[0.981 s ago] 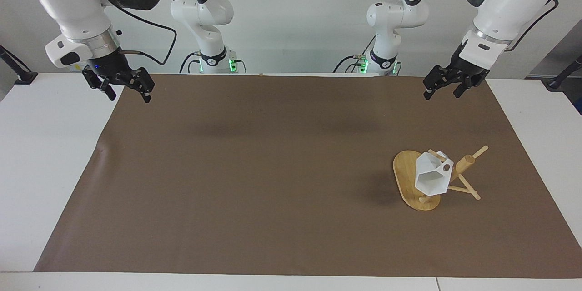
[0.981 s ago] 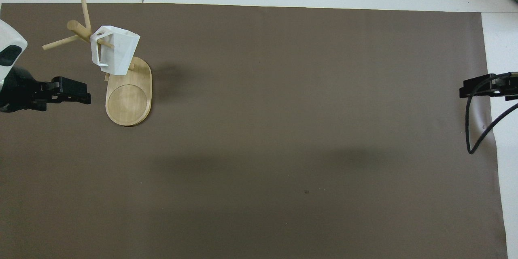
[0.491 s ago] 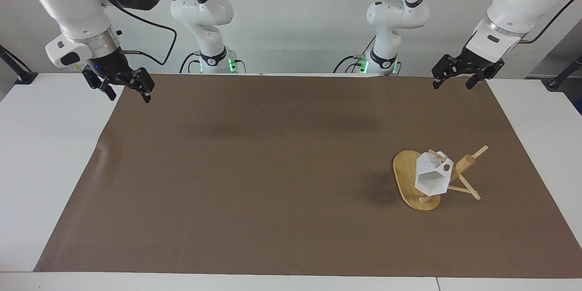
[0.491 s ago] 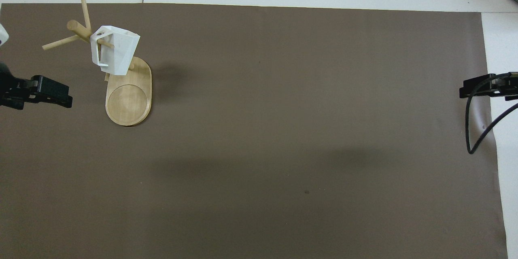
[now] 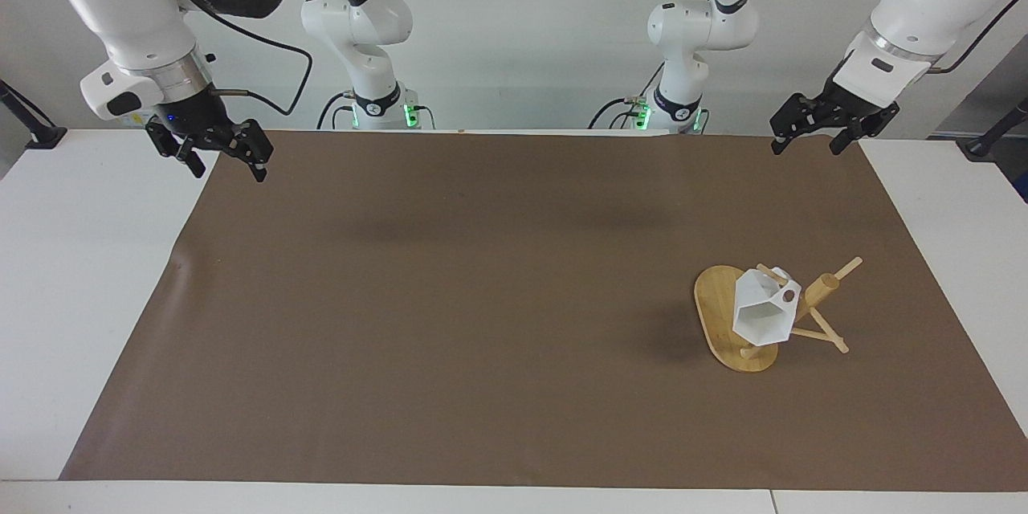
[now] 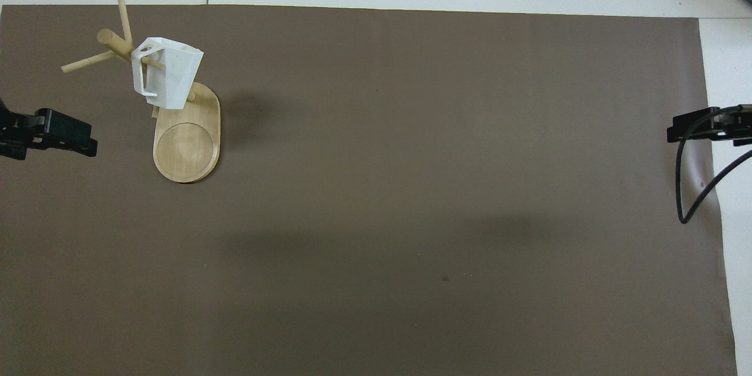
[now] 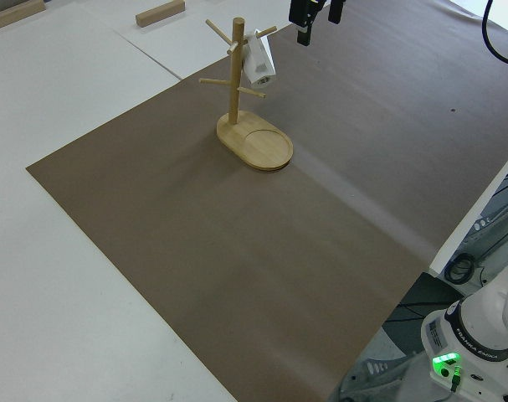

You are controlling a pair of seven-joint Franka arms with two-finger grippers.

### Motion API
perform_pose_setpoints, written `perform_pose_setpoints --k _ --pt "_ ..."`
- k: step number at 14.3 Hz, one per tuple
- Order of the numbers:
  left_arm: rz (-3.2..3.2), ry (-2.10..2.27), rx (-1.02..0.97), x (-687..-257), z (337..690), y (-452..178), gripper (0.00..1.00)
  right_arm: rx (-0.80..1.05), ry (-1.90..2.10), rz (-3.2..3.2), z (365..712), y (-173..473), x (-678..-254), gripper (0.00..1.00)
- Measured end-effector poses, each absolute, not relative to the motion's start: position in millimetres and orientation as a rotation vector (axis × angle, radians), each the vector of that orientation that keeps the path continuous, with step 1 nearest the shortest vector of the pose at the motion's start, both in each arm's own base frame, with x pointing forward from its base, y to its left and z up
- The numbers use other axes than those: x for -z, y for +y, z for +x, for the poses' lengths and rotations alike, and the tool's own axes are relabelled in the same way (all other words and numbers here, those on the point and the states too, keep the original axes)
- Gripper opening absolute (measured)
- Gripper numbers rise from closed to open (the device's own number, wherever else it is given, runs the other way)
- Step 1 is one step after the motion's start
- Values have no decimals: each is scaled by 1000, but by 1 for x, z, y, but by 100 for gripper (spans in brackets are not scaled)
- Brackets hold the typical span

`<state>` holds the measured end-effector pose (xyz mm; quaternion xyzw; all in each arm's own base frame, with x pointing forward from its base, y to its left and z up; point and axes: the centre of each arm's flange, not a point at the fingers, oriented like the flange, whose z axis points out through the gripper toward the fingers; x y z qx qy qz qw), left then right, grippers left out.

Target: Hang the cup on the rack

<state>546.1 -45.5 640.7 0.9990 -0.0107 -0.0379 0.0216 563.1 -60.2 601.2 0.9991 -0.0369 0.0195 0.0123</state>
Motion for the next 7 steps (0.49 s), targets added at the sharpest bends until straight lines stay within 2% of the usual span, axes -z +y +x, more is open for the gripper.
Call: perform_pose_setpoints --k 7 --pt "3098 -47 153 -644 537 -49 100 -61 -115 3114 563 -60 -601 100"
